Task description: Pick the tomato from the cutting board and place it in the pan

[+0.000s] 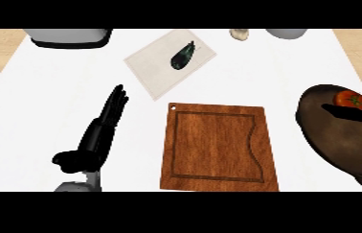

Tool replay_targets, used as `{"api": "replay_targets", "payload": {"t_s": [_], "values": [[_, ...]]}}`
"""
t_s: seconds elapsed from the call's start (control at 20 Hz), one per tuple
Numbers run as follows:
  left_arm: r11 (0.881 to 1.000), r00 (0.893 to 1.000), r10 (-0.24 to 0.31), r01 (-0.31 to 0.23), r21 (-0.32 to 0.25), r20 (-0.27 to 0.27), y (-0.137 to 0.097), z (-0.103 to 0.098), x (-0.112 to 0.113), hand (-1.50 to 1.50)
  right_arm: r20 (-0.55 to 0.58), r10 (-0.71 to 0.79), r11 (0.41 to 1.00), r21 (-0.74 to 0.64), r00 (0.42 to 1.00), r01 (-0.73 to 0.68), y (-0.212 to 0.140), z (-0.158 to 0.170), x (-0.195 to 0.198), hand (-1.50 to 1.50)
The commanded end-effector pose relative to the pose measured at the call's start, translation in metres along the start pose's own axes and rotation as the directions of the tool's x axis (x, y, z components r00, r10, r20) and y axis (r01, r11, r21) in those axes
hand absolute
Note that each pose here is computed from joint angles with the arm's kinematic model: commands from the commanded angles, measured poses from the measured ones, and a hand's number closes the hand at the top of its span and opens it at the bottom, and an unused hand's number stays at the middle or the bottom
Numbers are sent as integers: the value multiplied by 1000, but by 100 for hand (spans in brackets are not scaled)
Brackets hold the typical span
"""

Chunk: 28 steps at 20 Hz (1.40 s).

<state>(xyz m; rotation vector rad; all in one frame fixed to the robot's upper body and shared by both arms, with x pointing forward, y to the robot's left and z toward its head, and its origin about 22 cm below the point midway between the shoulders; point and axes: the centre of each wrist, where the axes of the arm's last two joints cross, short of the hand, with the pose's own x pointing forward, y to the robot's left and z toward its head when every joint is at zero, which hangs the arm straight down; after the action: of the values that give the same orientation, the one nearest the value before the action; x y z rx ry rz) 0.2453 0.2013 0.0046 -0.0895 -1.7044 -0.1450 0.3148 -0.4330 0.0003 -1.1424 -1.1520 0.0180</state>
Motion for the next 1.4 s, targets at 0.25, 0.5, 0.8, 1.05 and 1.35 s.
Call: {"api": "replay_targets", "payload": {"t_s": [0.25, 0.5, 0.8, 1.05, 1.35], "values": [[999, 1000, -11, 11, 34, -13, -9, -5, 3, 0, 98, -314, 934, -144, 944, 326, -22, -4, -20, -150], [1000, 1000, -5, 6, 22, -21, 18, 5, -3, 0, 98, -418, 903, -70, 903, 425, -73, 1, -44, -150], [999, 1000, -4, 5, 51, -21, 10, 5, -1, 0, 110, -560, 828, 113, 821, 549, -94, 40, -82, -150], [999, 1000, -13, 14, 46, -10, 1, 6, 14, 0, 153, -546, 836, 159, 823, 525, -125, 90, -108, -150], [999, 1000, -29, 29, 46, 7, 6, 11, 15, 0, 190, -528, 849, 140, 828, 509, -125, 112, -119, -150]]}}
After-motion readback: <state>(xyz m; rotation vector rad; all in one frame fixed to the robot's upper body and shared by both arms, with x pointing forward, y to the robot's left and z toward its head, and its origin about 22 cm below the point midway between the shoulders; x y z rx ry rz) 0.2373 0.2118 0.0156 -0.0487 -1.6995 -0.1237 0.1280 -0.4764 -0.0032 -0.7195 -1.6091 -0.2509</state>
